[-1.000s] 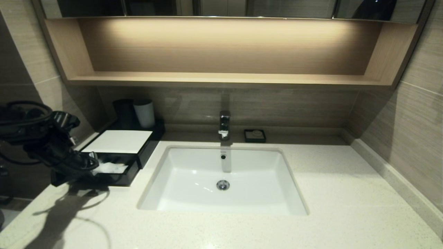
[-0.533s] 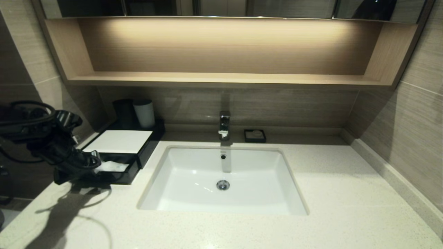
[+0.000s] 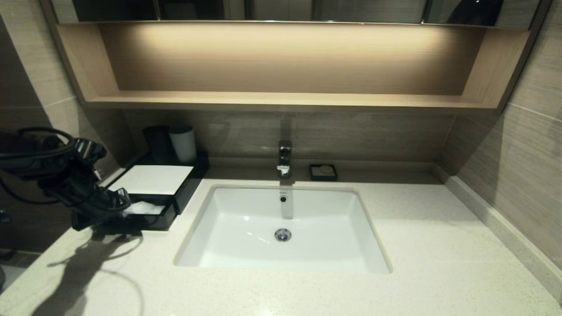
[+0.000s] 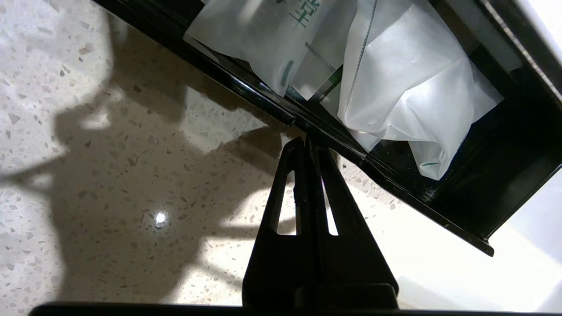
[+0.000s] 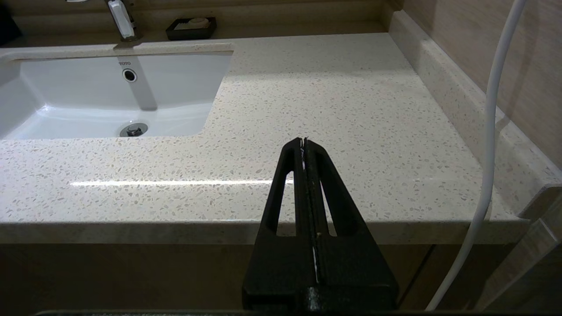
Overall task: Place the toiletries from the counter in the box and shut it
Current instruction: Close the drawer
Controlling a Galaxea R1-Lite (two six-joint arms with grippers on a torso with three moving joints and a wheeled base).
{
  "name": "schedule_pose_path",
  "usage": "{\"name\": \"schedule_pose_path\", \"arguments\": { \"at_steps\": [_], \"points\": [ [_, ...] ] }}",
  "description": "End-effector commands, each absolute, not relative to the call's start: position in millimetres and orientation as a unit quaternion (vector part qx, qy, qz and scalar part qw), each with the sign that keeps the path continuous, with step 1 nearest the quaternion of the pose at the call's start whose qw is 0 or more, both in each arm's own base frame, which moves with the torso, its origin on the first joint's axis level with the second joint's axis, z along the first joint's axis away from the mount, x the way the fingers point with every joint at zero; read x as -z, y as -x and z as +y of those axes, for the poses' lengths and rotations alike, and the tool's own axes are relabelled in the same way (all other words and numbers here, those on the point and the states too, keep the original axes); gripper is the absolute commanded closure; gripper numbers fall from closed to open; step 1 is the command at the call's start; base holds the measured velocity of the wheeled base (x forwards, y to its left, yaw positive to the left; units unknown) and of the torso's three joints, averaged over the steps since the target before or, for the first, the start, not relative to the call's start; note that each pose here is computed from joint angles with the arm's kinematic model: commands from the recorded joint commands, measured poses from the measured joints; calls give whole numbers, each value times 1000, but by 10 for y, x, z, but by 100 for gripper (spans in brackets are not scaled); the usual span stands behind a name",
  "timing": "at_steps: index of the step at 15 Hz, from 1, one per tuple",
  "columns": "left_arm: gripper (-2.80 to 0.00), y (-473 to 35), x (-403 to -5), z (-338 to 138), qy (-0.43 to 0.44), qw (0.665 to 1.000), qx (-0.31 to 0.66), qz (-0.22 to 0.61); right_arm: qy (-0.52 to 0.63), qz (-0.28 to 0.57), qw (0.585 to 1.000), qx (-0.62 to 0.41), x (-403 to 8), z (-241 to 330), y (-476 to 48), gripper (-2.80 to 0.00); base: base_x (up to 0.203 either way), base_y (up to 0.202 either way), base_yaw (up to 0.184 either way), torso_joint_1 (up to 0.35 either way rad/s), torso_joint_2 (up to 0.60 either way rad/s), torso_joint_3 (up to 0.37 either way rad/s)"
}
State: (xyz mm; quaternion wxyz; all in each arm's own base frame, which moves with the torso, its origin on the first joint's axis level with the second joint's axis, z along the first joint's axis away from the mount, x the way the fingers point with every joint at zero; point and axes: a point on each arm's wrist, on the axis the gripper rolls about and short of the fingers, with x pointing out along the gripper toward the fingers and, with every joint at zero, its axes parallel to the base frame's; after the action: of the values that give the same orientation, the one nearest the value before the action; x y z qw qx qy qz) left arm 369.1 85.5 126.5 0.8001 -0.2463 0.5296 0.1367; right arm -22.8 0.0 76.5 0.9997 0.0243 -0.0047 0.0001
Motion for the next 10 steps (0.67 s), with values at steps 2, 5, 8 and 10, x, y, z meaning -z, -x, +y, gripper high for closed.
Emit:
{"name": "schedule_pose_path", "arguments": {
  "at_steps": [2,5,8,10],
  "points": [
    [0,-3723,-1249,865,247,804,-136,523,-25,-4,1000,0,-765,0,227,0,0,0,0,0,0,0],
    [0,-3794,-1257,882,248,808,-136,517,-25,-4,1000,0,-765,0,227,0,0,0,0,0,0,0],
    [0,-3823,-1239,888,248,808,-135,517,-25,-4,1000,0,-766,0,227,0,0,0,0,0,0,0],
    [0,-3832,-1223,890,248,808,-134,518,-25,-4,1000,0,-766,0,227,0,0,0,0,0,0,0]
  ]
}}
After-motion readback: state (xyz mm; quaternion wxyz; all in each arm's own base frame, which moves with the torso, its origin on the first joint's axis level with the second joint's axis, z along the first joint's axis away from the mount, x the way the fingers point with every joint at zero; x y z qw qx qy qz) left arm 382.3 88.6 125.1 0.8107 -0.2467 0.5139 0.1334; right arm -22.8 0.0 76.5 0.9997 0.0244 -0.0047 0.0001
